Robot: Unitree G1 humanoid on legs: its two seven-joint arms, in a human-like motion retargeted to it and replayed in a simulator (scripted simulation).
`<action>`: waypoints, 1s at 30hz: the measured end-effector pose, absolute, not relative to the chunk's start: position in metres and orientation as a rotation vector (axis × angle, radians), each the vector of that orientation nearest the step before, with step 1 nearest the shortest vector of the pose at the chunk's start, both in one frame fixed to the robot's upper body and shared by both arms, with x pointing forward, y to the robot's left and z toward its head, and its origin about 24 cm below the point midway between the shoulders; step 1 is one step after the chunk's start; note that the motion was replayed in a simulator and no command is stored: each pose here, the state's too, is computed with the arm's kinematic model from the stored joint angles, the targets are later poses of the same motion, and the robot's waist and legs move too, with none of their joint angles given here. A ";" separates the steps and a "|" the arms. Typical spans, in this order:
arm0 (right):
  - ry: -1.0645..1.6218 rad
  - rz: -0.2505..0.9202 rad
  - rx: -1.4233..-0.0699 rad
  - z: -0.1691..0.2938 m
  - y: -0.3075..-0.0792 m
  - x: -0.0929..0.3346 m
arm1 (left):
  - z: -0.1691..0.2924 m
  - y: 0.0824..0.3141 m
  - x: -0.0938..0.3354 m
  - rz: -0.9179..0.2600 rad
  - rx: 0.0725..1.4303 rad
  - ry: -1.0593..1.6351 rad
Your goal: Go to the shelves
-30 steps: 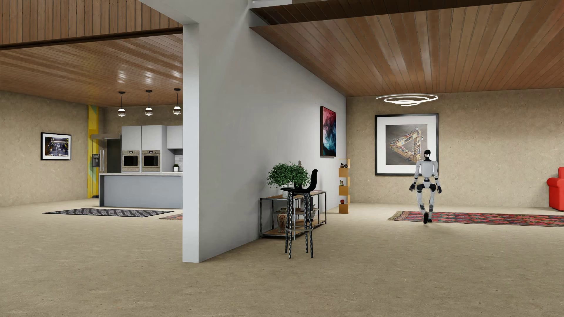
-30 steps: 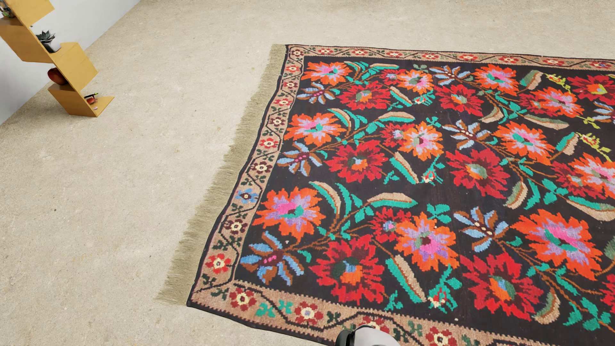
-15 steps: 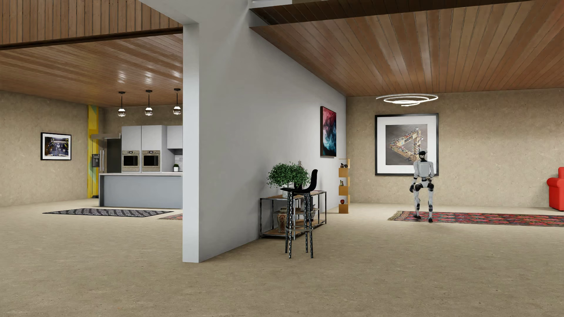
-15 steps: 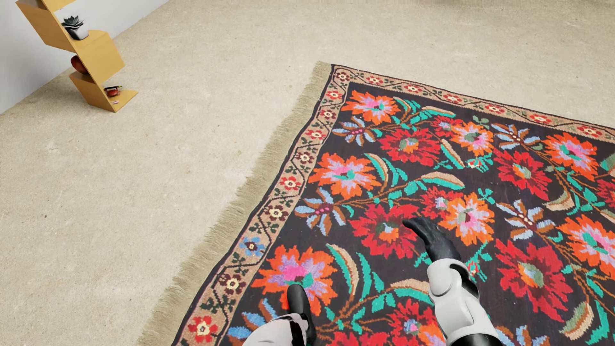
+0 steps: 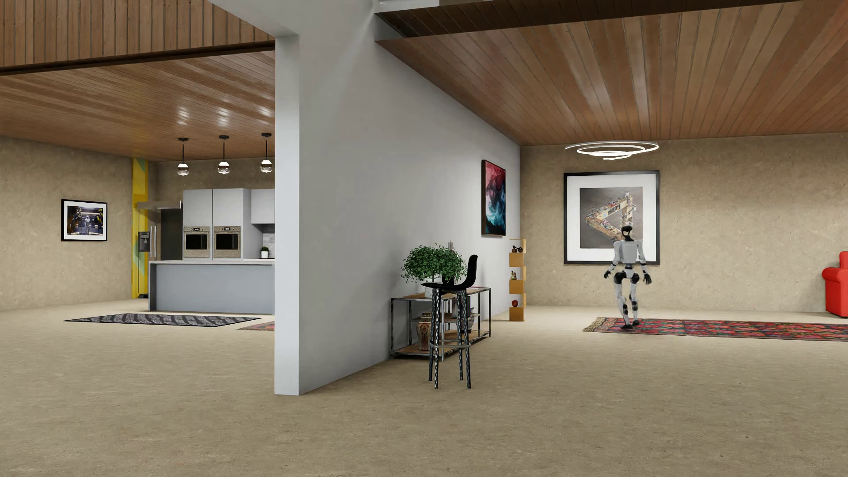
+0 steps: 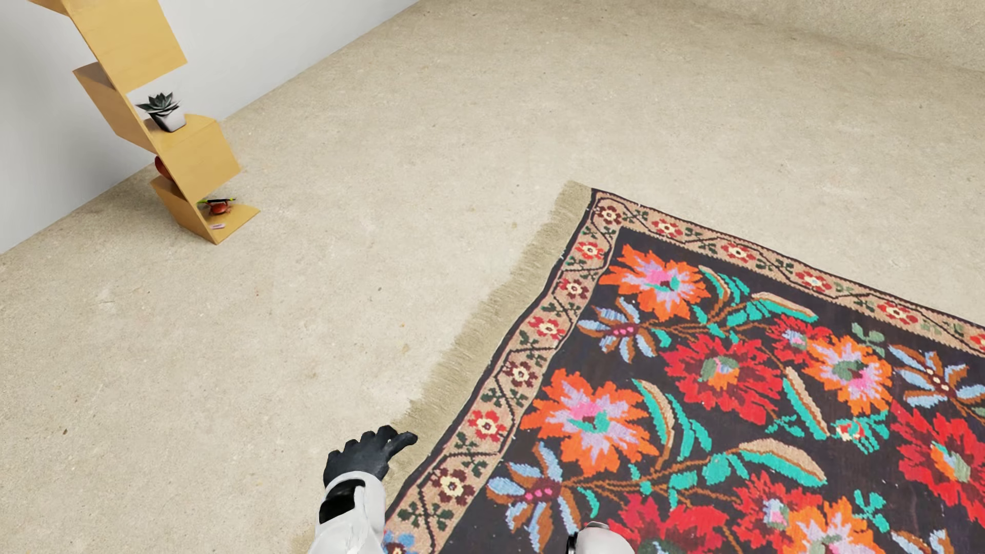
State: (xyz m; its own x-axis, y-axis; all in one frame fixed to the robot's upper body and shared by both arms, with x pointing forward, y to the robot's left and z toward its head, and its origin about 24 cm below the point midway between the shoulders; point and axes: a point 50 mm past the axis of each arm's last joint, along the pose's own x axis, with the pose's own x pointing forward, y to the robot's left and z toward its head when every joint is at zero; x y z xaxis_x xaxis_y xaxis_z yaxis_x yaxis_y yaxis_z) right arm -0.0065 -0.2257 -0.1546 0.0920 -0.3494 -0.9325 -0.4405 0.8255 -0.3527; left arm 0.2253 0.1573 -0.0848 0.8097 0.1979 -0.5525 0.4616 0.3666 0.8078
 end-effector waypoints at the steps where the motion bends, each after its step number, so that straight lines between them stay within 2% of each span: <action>1: 1.518 0.077 -0.653 -0.154 -0.225 -0.008 | -0.074 0.153 0.238 -0.204 1.236 0.572; 4: 1.484 0.051 -0.660 -0.153 -0.221 0.001 | -0.060 0.152 0.249 -0.180 1.270 0.518; 7: 1.401 0.004 -0.669 -0.151 -0.216 0.024 | -0.086 0.172 0.218 -0.188 1.292 0.711; 10: 1.314 -0.113 -0.622 -0.149 -0.209 0.041 | -0.127 0.188 0.165 -0.343 1.328 1.034; 11: 1.305 -0.110 -0.630 -0.150 -0.208 0.048 | -0.136 0.193 0.147 -0.398 1.341 1.145; 13: 1.288 -0.005 -0.723 -0.150 -0.213 0.071 | -0.143 0.194 0.123 -0.397 1.302 1.207; 15: 1.240 0.181 -0.912 -0.147 -0.222 0.101 | -0.144 0.199 0.098 -0.302 1.208 1.207; 17: 1.132 0.235 -1.084 -0.134 -0.231 0.140 | -0.144 0.202 0.075 -0.215 1.080 1.240; 19: 0.989 0.143 -1.134 -0.112 -0.245 0.176 | -0.146 0.205 0.058 -0.182 1.003 1.308; 22: 0.822 -0.112 -1.011 -0.081 -0.261 0.209 | -0.154 0.202 0.042 -0.289 1.011 1.412; 24: 0.772 -0.183 -0.968 -0.073 -0.263 0.216 | -0.156 0.200 0.038 -0.399 1.076 1.418; 26: 0.776 -0.184 -0.962 -0.077 -0.259 0.209 | -0.156 0.201 0.039 -0.419 1.111 1.412; 30: 0.949 0.010 -1.024 -0.109 -0.241 0.171 | -0.154 0.192 0.035 -0.208 0.957 1.422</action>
